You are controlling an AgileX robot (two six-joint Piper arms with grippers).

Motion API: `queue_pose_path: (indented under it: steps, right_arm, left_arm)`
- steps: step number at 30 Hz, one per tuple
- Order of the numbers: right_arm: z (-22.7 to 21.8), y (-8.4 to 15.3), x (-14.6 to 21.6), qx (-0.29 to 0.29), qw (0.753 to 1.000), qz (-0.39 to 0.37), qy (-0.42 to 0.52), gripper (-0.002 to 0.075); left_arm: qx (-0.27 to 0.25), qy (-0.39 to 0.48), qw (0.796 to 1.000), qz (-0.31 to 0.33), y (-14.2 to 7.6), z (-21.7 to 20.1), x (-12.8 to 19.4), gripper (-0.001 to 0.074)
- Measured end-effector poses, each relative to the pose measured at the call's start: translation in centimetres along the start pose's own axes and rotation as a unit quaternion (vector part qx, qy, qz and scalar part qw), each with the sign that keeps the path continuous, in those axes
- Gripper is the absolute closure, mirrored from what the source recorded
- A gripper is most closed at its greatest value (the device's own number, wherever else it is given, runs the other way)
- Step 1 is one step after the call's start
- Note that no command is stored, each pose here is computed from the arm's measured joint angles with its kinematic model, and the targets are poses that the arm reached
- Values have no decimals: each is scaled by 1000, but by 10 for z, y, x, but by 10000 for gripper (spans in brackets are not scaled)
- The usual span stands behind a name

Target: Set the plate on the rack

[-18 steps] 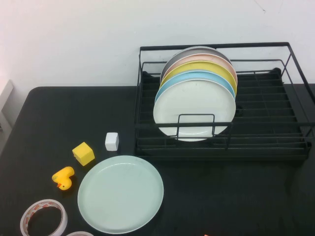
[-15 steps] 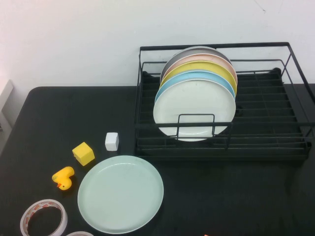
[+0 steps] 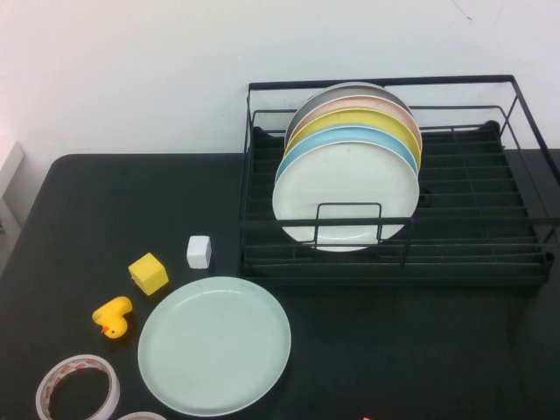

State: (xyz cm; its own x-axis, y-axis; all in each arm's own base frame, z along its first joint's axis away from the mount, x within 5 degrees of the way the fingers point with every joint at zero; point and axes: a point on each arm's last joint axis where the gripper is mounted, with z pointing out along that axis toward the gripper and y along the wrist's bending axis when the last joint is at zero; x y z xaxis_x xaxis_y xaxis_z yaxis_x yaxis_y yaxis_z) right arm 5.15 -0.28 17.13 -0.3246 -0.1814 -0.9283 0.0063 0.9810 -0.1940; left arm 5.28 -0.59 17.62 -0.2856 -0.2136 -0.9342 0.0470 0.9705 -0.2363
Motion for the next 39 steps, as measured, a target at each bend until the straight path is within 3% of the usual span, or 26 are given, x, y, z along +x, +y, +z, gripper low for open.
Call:
queue_pose_path:
  steps: [23, 33, 37, 39]
  right_arm:
    - [0, 2, 0, -9, 1000, 21, -2, 728]
    - [-1, 14, -4, -80, 978, 190, -16, 728]
    - [-3, 22, -12, -139, 934, 329, -29, 728]
    - [-5, 25, -17, -168, 900, 401, -39, 728]
  left_arm:
    - [0, 0, 1000, 0, 0, 0, 0, 738]
    - [0, 0, 1000, 0, 0, 0, 0, 738]
    - [2, -3, 1000, -9, 0, 0, -1, 737]
    - [19, -8, 997, -78, -3, 0, -2, 737]
